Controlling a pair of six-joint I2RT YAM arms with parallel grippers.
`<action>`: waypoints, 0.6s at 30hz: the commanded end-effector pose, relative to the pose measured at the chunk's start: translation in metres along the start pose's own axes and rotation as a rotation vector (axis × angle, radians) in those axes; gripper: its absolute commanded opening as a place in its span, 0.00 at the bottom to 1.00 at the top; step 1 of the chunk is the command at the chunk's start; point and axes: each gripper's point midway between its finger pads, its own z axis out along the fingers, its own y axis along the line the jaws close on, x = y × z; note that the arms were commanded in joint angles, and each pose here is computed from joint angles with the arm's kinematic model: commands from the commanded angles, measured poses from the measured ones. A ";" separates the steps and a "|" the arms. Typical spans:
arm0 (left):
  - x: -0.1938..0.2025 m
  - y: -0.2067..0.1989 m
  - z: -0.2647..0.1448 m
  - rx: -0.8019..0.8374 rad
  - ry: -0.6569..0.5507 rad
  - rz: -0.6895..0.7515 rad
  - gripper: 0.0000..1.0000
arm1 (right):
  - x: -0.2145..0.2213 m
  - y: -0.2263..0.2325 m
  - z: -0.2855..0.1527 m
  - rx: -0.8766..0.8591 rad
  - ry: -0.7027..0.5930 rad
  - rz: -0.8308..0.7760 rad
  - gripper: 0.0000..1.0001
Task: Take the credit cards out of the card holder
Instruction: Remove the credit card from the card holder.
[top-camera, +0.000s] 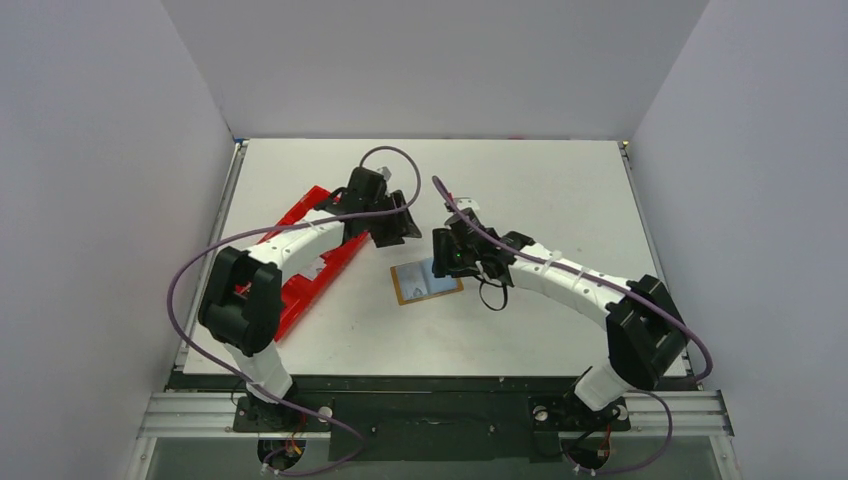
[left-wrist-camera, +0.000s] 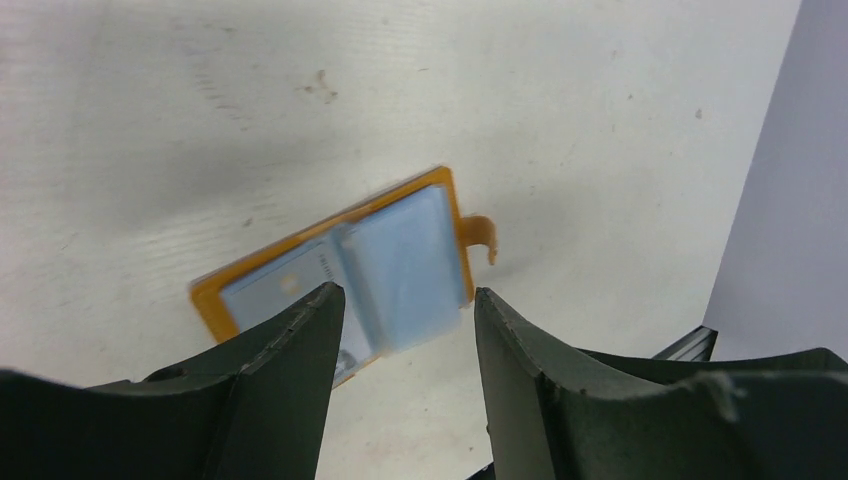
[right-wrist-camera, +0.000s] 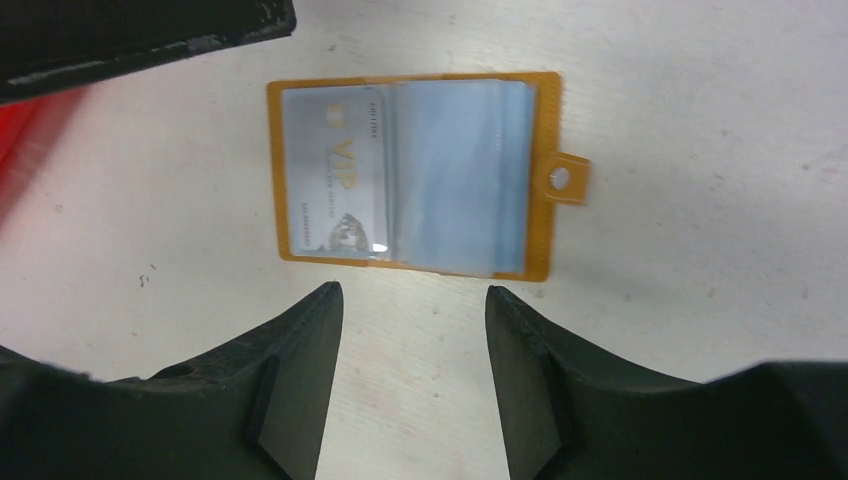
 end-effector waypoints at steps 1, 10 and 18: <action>-0.009 0.028 -0.027 -0.059 -0.066 -0.029 0.49 | -0.009 0.027 0.012 0.004 -0.006 -0.075 0.51; 0.005 0.081 -0.057 -0.144 -0.102 -0.090 0.48 | 0.002 0.060 0.047 -0.020 0.073 -0.151 0.49; 0.022 0.091 -0.055 -0.141 -0.076 -0.107 0.39 | 0.012 0.068 0.074 -0.104 0.150 -0.102 0.32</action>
